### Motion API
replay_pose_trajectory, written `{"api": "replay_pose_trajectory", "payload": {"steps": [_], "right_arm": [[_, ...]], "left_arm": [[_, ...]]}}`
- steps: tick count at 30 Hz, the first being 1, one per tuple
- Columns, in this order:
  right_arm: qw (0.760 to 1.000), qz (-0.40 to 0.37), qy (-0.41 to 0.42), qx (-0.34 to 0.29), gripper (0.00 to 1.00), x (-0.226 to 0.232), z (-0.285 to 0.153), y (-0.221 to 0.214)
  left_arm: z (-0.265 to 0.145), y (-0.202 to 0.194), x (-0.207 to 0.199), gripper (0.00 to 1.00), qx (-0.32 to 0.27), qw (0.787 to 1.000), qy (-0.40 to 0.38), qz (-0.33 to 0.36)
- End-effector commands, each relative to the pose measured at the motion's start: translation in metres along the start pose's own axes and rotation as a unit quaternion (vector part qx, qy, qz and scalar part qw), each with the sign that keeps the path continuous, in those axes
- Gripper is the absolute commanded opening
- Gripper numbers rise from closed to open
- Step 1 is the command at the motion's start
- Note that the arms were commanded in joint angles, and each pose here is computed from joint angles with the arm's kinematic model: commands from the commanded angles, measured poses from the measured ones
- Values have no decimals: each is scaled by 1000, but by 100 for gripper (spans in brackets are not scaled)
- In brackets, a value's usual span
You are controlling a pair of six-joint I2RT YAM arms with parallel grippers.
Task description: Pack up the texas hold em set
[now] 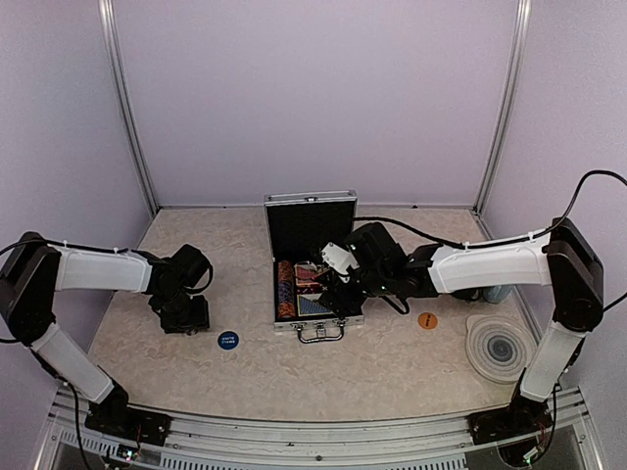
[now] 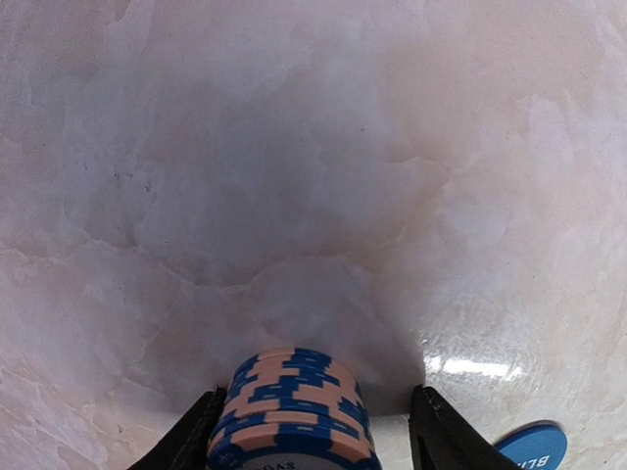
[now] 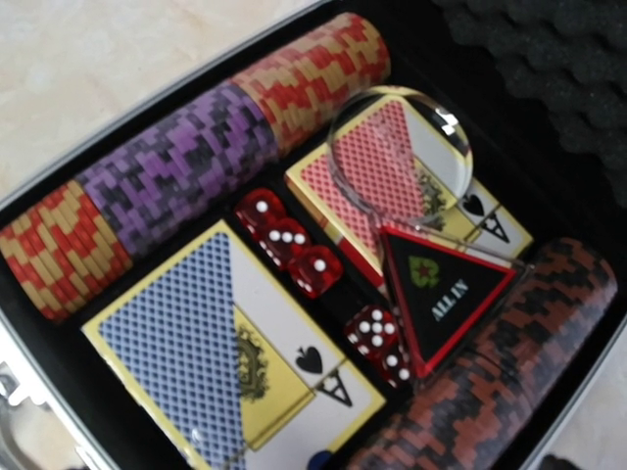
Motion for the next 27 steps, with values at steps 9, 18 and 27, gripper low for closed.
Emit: {"api": "replay_pose_trajectory", "payload": {"steps": [9, 18, 27], "right_arm": [[1000, 2, -10, -14, 99, -6, -9, 6], [1000, 5, -9, -17, 99, -6, -13, 8], [1000, 7, -11, -20, 99, -7, -18, 7]], "left_arm": [[12, -20, 4, 42, 34, 999, -5, 5], [12, -26, 0, 14, 38, 999, -16, 11], [8, -30, -10, 0, 34, 999, -26, 28]]}}
Point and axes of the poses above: each gripper's point midway between its finger pads, its own z axis out along the fingers, its own x axis along the line the jaws close on, y = z × x, the point moved 2 cm from there along -z, back along the fingers, and after that the axes turned 9 degrees about -z, right-handed, at the moved point
